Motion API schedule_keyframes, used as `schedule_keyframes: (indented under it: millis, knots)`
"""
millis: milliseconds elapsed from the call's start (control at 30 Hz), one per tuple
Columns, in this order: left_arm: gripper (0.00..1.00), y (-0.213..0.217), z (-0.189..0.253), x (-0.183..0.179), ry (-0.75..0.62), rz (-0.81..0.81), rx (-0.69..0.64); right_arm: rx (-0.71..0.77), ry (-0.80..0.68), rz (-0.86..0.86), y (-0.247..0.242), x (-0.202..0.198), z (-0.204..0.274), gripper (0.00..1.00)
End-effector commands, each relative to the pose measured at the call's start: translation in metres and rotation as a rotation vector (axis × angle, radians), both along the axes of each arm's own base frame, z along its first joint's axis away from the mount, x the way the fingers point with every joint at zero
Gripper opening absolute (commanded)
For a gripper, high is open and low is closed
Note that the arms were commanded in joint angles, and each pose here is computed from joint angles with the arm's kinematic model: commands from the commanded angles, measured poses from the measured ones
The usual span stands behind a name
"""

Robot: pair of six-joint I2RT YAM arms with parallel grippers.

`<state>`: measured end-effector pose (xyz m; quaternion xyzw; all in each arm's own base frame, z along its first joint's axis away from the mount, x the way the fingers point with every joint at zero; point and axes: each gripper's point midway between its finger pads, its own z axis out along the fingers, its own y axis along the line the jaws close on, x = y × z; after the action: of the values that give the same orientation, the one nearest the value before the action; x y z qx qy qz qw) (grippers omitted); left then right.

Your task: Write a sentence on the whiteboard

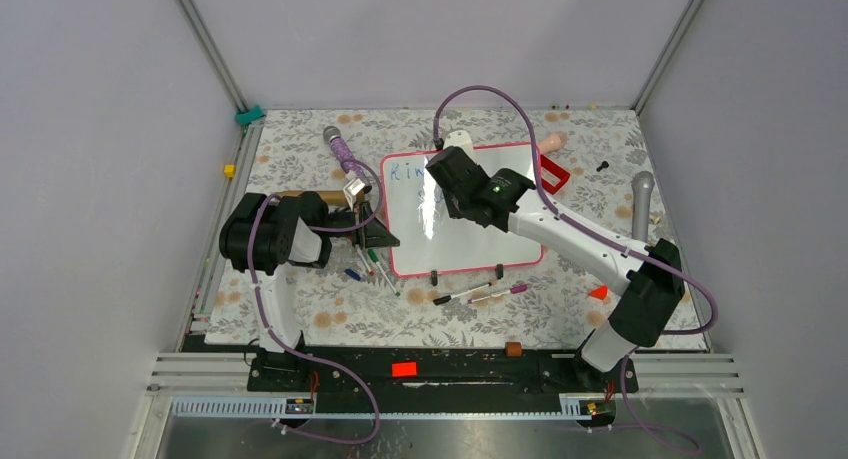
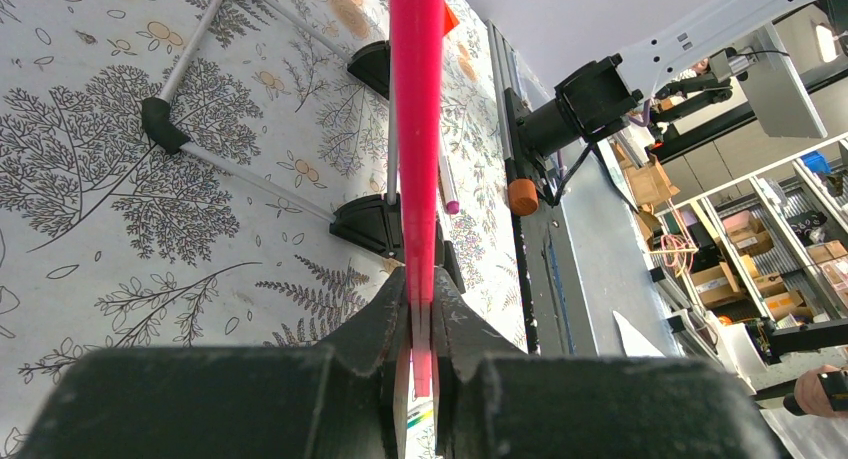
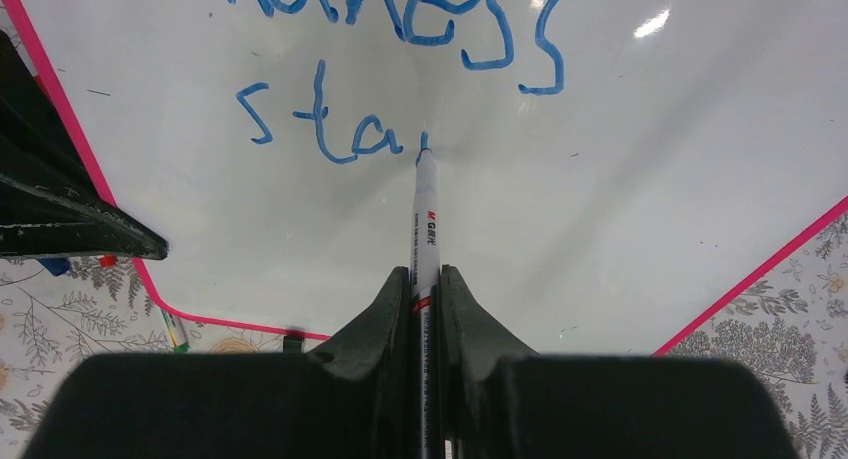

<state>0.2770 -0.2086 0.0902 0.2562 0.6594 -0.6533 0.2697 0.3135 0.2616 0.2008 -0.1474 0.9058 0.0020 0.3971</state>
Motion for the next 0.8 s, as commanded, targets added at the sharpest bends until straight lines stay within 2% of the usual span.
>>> schedule_keyframes:
  millis: [0,533,767]
  knots:
    - [0.00,0.000,0.008,0.005,-0.122,-0.007,-0.009,-0.010,-0.072,-0.084,-0.014,0.020,0.012,0.00]
    - [0.00,-0.001,0.007,0.004,-0.119,-0.017,-0.009,-0.007,-0.084,-0.109,-0.019,0.021,0.014,0.00]
    - [0.00,-0.001,0.007,0.004,-0.119,-0.013,-0.009,0.121,-0.184,-0.094,-0.024,0.014,0.044,0.00]
